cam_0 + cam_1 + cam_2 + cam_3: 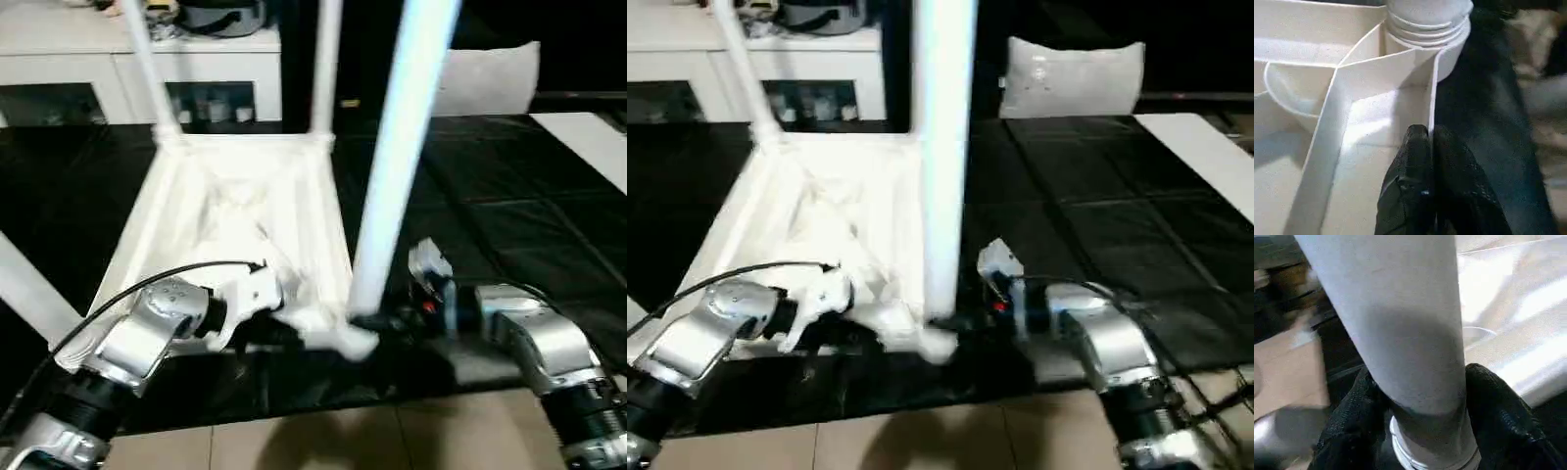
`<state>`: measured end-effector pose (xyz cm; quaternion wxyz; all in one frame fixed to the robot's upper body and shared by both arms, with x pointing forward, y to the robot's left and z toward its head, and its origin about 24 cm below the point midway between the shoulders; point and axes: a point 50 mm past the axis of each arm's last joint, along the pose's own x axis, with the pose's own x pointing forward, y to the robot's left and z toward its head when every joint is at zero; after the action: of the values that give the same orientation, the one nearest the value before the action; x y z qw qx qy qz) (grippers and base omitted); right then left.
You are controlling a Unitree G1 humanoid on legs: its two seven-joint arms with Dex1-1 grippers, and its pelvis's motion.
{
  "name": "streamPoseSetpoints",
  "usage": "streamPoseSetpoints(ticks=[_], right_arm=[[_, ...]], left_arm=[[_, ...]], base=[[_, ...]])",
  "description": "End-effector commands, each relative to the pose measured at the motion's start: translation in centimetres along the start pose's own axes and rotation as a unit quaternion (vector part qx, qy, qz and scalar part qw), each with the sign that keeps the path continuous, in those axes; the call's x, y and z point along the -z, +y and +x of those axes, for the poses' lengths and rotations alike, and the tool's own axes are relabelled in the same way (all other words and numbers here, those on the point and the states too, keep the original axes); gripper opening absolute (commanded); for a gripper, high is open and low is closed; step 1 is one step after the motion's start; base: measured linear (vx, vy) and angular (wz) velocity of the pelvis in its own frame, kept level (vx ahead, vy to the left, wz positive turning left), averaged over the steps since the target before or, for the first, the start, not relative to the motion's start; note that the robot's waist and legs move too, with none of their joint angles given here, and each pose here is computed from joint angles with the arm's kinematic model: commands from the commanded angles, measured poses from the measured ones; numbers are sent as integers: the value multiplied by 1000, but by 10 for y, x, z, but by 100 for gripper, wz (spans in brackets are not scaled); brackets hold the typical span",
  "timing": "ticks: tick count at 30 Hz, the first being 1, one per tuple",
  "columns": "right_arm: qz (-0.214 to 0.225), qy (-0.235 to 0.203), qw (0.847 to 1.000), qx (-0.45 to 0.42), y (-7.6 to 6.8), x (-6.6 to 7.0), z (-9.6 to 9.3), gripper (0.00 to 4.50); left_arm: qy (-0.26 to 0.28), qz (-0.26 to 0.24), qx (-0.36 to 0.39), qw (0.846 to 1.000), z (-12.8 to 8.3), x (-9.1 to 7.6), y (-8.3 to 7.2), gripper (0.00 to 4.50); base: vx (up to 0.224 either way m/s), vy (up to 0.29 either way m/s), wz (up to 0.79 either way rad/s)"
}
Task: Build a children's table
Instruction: Rotate leg to tighten
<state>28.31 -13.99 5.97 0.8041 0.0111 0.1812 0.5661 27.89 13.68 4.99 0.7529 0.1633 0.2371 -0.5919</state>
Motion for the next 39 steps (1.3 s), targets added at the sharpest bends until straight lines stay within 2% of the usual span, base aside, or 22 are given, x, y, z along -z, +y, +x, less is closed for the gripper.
streamPoseSetpoints(ticks=[1,3,4,5,6,9,10,11,13,16,19,20,23,26,31,33,39], right_arm=[[24,2,997,68,-3,-3,19,205],[44,2,990,134,-11,-5,24,203],[59,0,975,213,-22,-5,27,203],[62,0,972,229,-24,-6,28,203],[65,-9,955,288,-31,-7,29,203],[50,-33,949,310,-33,-10,32,203],[49,-42,951,302,-32,-11,33,253],[54,-50,952,297,-31,-12,33,266],[61,-55,953,292,-29,-13,34,271],[62,-56,955,286,-26,-13,32,309],[59,-57,955,286,-25,-12,31,319],[50,-60,958,274,-25,-12,28,344],[29,-63,967,244,-23,-13,21,361],[1,-56,977,204,-22,-13,10,396],[-25,-57,983,174,-25,-16,-3,432],[-39,-42,988,146,-25,-17,-10,445],[-53,-5,996,71,-23,-17,-21,445]], left_arm=[[-49,-14,-49,997,12,-22,2,0],[-60,-37,-87,994,16,-26,7,0],[-71,-59,-126,988,20,-31,11,0],[-74,-64,-136,986,22,-32,13,0],[-84,-85,-172,978,28,-38,16,0],[-91,-97,-194,972,35,-42,17,0],[-90,-95,-192,973,37,-43,15,0],[-87,-88,-184,975,40,-44,13,0],[-85,-81,-173,978,44,-46,8,0],[-83,-80,-172,978,43,-45,7,0],[-79,-79,-177,978,42,-44,7,0],[-77,-72,-169,980,40,-43,7,0],[-66,-50,-156,984,35,-36,6,0],[-52,-33,-140,988,29,-28,7,0],[-41,-16,-106,993,23,-22,5,0],[-32,7,-79,996,19,-20,4,0],[-11,53,1,999,10,-13,-3,0]], base=[[0,0,0],[0,0,0],[0,0,0],[0,0,0],[0,0,0],[0,0,0],[51,1,5],[51,1,5],[28,0,1],[0,0,0],[0,0,0],[0,0,0],[0,0,0],[0,0,0],[0,0,0],[0,0,0],[0,0,0]])
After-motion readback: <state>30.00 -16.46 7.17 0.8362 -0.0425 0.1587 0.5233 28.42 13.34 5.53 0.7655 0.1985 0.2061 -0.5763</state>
